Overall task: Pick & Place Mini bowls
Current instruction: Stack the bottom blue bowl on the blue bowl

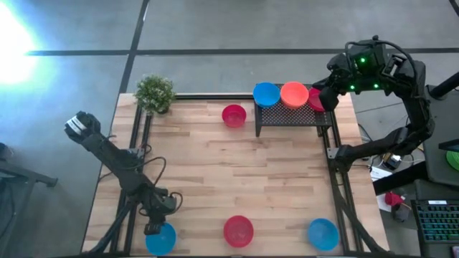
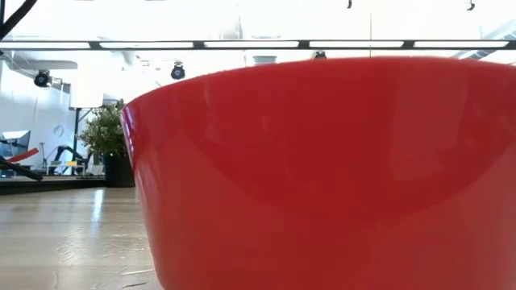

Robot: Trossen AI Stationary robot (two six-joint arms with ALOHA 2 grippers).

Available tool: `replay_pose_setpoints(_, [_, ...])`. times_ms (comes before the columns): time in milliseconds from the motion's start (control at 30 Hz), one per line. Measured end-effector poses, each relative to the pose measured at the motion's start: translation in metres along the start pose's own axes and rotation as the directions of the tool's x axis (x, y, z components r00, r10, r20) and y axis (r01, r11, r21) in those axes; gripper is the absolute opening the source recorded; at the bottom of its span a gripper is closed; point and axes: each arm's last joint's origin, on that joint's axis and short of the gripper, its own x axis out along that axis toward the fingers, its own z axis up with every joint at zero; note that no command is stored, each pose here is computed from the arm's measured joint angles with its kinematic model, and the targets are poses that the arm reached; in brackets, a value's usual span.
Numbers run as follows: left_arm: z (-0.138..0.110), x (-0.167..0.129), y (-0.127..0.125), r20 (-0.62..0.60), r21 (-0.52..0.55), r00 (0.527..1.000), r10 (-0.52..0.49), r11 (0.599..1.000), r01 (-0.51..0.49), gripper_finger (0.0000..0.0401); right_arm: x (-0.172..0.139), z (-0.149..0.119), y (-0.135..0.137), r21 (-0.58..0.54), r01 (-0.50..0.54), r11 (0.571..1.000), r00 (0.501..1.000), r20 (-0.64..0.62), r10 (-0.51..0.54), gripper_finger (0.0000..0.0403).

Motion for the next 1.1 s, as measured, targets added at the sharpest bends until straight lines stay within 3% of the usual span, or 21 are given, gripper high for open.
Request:
replay_pose_setpoints(667, [-0.006,0.01,0.011,0.027,-0.091,0.999,-0.029,0.995,0.032,0.0082,0.0,0.0,0.0,0.0,-0.001,1.0,1.0,-0.001,0.001,0.0008])
replay_pose_setpoints(767, [-0.006,0.01,0.011,0.015,-0.108,0.999,-0.036,0.993,0.038,0.0064,0.0,0.0,0.0,0.0,0.0,1.0,1.0,-0.001,0.0,0.0008])
replay_pose_setpoints(900, [-0.007,0.01,0.011,-0.002,-0.124,0.999,-0.042,0.991,0.042,0.001,0.0,0.0,0.0,0.0,-0.001,1.0,1.0,-0.001,0.001,0.0008])
replay_pose_setpoints(1100, [-0.006,0.01,0.011,0.007,-0.151,0.999,-0.035,0.988,0.036,0.0002,0.0,0.0,0.0,0.0,-0.001,1.0,1.0,-0.001,0.001,0.0008])
